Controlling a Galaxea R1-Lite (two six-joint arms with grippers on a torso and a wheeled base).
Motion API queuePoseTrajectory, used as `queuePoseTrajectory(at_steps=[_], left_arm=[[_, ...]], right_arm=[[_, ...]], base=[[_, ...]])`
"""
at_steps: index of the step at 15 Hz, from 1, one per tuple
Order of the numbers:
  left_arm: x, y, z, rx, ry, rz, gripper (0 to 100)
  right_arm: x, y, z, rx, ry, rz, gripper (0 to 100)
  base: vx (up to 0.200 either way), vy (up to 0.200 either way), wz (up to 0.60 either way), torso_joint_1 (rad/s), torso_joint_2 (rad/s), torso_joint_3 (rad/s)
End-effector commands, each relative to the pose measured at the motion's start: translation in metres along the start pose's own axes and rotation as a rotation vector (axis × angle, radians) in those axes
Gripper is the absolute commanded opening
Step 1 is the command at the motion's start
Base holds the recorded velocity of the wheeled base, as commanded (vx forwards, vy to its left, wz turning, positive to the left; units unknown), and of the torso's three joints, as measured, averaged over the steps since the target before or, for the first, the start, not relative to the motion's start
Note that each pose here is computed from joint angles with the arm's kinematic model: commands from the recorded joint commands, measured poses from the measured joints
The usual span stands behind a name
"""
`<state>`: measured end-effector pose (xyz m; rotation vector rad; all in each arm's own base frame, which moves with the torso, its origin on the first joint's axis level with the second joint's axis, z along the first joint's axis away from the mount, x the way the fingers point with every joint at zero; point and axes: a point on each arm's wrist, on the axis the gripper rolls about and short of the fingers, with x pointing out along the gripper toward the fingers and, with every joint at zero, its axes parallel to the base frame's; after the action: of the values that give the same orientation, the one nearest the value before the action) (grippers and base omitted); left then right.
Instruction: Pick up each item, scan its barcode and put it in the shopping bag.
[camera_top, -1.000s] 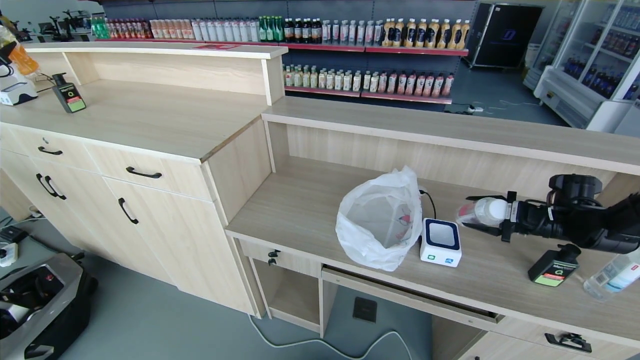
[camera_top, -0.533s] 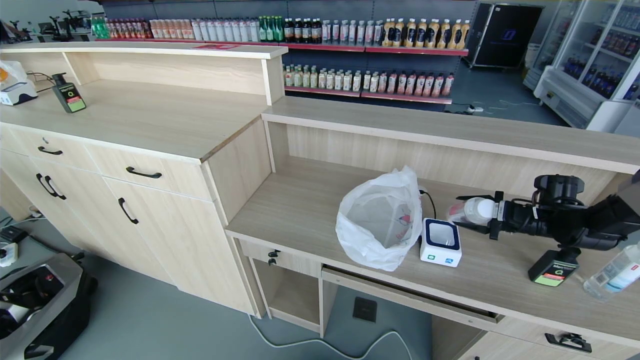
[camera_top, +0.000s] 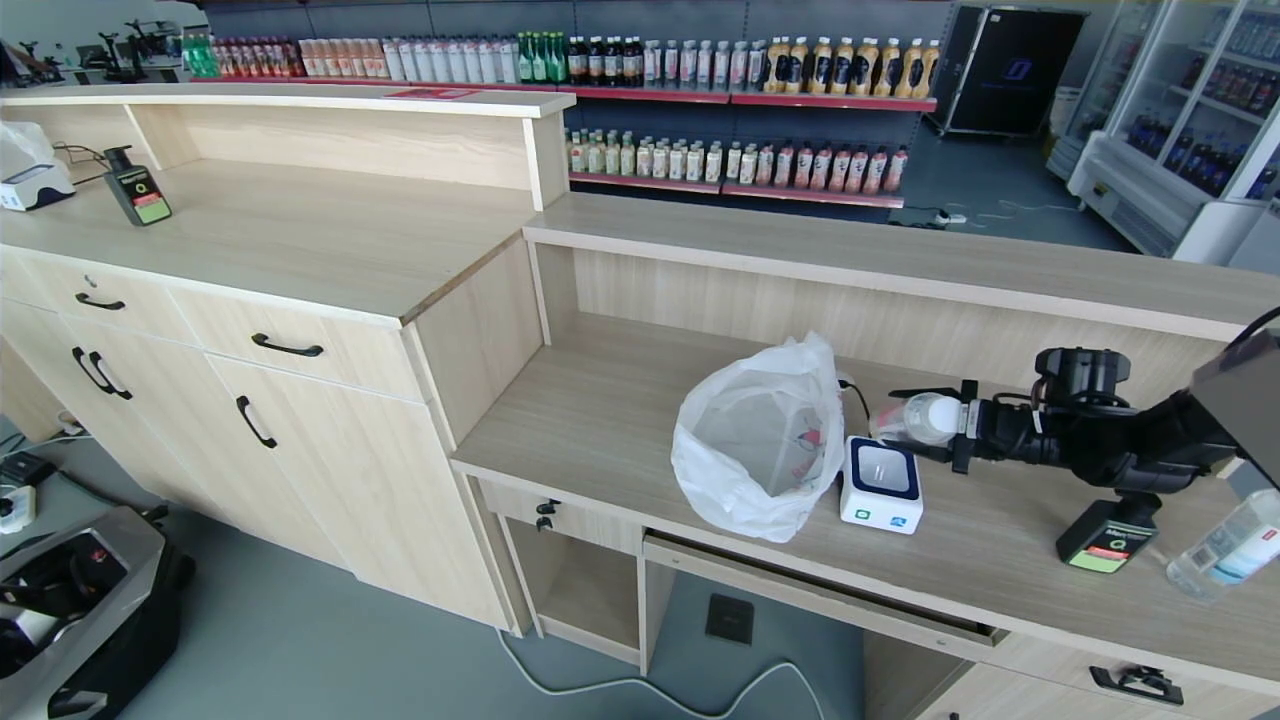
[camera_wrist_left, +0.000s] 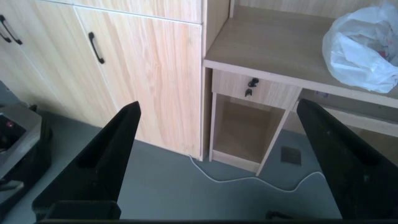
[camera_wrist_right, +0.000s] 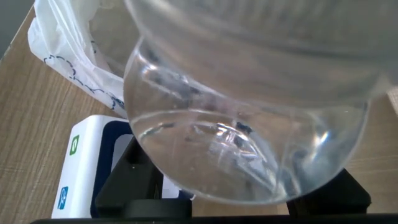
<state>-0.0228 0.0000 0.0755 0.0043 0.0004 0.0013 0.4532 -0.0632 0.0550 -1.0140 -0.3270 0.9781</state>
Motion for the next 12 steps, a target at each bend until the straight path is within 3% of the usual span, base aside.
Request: queuePoseTrajectory(at_steps=[1,12], left_arm=[[0.0,0.0,0.0,0.0,0.0,0.0,100],[0.0,0.0,0.0,0.0,0.0,0.0,100]], right_arm=[[0.011,-0.001,-0.002,-0.012,-0.017,0.003,0],[0.024,0.002,-0.008,-0.021,-0.032,0.01,0]], base=[[0.0,0.0,0.0,0.0,0.0,0.0],[0.0,0.0,0.0,0.0,0.0,0.0]])
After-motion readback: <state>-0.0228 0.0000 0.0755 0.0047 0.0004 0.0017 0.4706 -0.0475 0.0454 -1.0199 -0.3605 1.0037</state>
